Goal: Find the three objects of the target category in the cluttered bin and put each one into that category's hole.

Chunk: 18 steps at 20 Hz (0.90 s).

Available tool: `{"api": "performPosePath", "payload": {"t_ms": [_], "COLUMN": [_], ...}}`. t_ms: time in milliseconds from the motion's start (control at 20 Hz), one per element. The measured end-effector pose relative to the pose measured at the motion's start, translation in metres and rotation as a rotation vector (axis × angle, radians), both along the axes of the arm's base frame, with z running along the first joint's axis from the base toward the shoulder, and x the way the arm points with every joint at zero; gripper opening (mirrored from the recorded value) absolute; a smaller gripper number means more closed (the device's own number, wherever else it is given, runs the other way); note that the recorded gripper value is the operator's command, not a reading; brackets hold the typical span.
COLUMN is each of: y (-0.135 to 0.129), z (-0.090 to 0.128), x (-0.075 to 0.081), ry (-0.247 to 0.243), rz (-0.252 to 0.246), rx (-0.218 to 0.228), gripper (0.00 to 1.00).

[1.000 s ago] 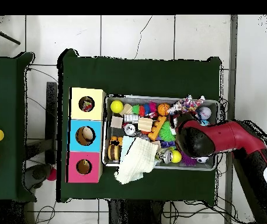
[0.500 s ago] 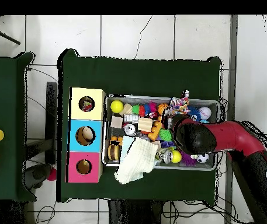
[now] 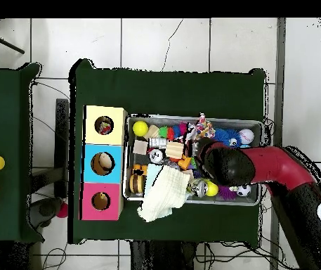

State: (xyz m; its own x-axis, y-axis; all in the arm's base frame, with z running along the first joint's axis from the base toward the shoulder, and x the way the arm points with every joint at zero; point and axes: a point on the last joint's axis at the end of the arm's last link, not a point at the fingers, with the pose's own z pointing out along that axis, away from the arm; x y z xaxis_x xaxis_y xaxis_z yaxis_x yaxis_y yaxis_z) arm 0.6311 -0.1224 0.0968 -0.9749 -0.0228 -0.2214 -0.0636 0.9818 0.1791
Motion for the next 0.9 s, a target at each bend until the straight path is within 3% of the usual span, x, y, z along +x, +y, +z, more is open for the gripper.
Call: {"api": "performPosePath", "payload": {"t_ms": [450,900], "y": [0.029,0.076], "z": [0.009,0.020], "x": [-0.018,-0.046], "ry": [0.057,0.138], "rz": [-0.007,0.015], "rx": [0.058,0.096], "gripper": [0.00,0.00]}}
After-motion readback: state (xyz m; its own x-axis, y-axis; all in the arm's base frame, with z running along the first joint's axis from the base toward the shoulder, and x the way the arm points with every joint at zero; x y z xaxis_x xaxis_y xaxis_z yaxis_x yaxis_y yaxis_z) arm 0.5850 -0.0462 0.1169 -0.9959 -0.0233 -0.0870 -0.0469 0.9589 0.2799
